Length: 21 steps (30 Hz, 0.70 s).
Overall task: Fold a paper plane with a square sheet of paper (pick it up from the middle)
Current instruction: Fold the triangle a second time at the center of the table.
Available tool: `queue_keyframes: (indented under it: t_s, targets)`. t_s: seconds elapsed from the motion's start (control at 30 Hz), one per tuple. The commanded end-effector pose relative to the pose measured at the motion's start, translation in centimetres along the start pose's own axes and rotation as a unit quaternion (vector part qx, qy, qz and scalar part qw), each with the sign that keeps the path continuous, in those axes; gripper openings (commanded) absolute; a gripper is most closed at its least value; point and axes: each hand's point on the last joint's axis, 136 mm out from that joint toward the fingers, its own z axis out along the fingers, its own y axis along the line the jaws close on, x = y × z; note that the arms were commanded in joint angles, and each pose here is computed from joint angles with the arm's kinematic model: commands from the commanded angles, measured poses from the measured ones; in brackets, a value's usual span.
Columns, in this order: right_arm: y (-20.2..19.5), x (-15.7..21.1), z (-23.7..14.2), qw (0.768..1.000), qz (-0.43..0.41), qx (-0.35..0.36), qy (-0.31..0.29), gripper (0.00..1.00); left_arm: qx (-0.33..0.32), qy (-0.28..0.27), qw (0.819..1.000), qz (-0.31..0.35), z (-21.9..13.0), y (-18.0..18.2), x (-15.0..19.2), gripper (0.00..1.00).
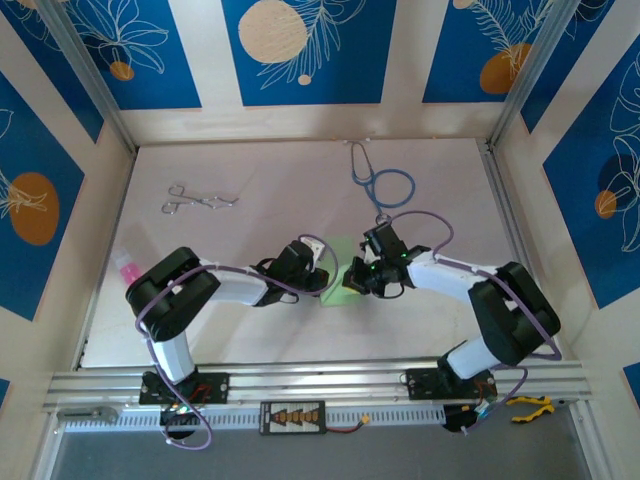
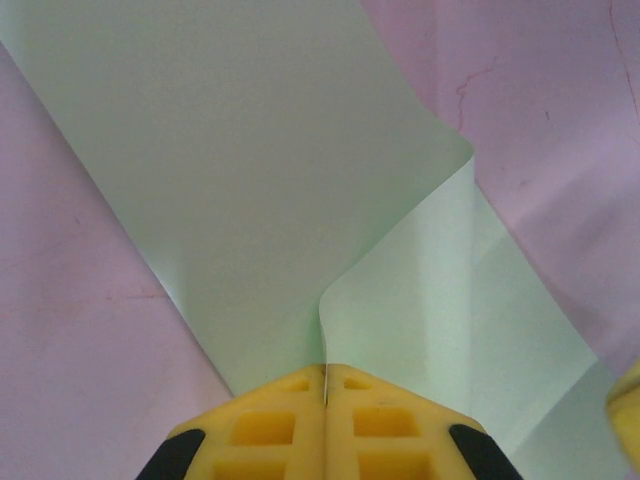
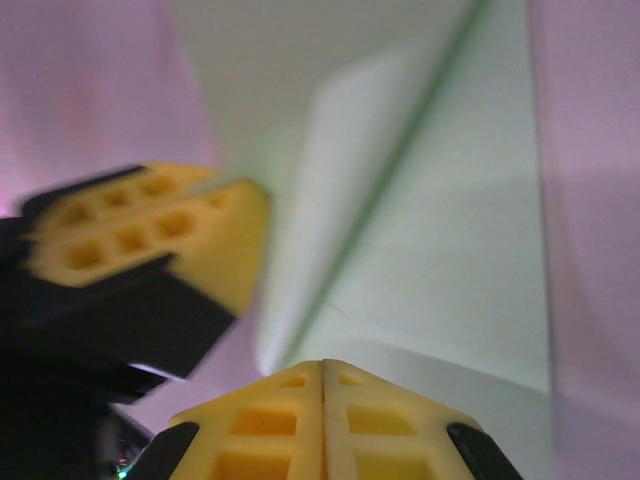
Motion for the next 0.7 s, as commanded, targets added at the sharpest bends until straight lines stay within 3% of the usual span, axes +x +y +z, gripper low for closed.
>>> queue_keyframes:
  t_s: [0.0, 0.23, 0.67]
  targets:
    - [1.6, -0.6, -0.1, 0.998, 0.026, -0.05, -0.002, 0.03, -0.016, 0.043, 0.999, -0.015, 0.0, 1.3, 2.4, 0.0]
    - [2.8, -1.8, 1.7, 0.995, 0.053, -0.089, 0.009, 0.0, -0.015, 0.045, 0.999, -0.015, 0.1, 1.2, 2.4, 0.0]
    - [0.0, -1.5, 4.0, 0.995, 0.075, -0.053, 0.026, 0.0, -0.015, 0.048, 0.999, -0.008, 0.2, 1.2, 2.3, 0.0]
